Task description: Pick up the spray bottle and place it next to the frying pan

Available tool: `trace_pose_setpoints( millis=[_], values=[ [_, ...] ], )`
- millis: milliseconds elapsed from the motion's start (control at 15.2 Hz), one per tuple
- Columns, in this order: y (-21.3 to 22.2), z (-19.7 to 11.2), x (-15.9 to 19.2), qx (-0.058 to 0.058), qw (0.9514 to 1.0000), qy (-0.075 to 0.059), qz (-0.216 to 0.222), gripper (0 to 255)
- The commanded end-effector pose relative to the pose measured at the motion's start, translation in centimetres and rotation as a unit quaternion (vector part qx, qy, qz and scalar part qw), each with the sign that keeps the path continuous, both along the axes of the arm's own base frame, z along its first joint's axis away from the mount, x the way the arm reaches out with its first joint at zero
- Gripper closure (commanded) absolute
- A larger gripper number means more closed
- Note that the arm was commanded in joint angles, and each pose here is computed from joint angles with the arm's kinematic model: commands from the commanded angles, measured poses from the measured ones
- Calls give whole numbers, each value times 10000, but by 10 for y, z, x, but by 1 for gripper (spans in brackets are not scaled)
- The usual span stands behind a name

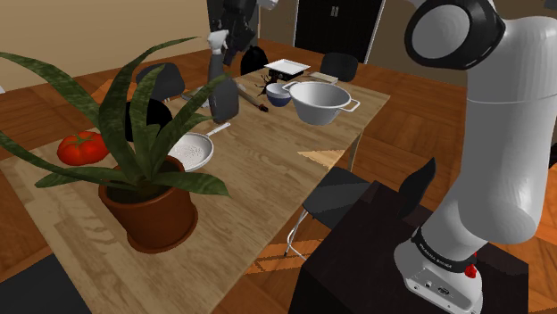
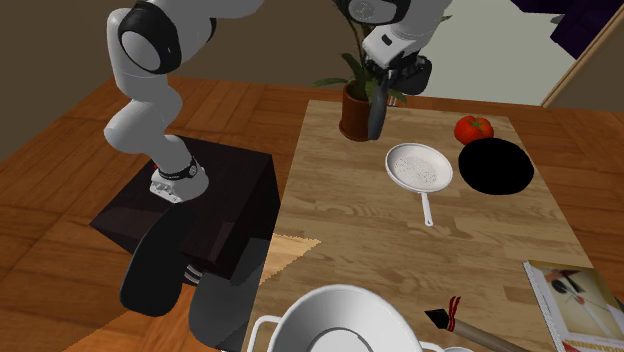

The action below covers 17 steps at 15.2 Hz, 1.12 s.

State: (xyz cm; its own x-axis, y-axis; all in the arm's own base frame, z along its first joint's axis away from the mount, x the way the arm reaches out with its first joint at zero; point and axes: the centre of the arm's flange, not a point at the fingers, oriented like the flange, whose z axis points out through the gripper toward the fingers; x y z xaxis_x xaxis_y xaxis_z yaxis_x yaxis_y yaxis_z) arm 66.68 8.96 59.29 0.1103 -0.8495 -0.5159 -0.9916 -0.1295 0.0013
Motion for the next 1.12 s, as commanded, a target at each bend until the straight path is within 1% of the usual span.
trace_pose_setpoints(
  millis=[0,1056],
  values=[
    [0,-12,0,-1,10000,-3,-2,255],
    [0,-96,0,-1,10000,-3,-2,255]
  ],
)
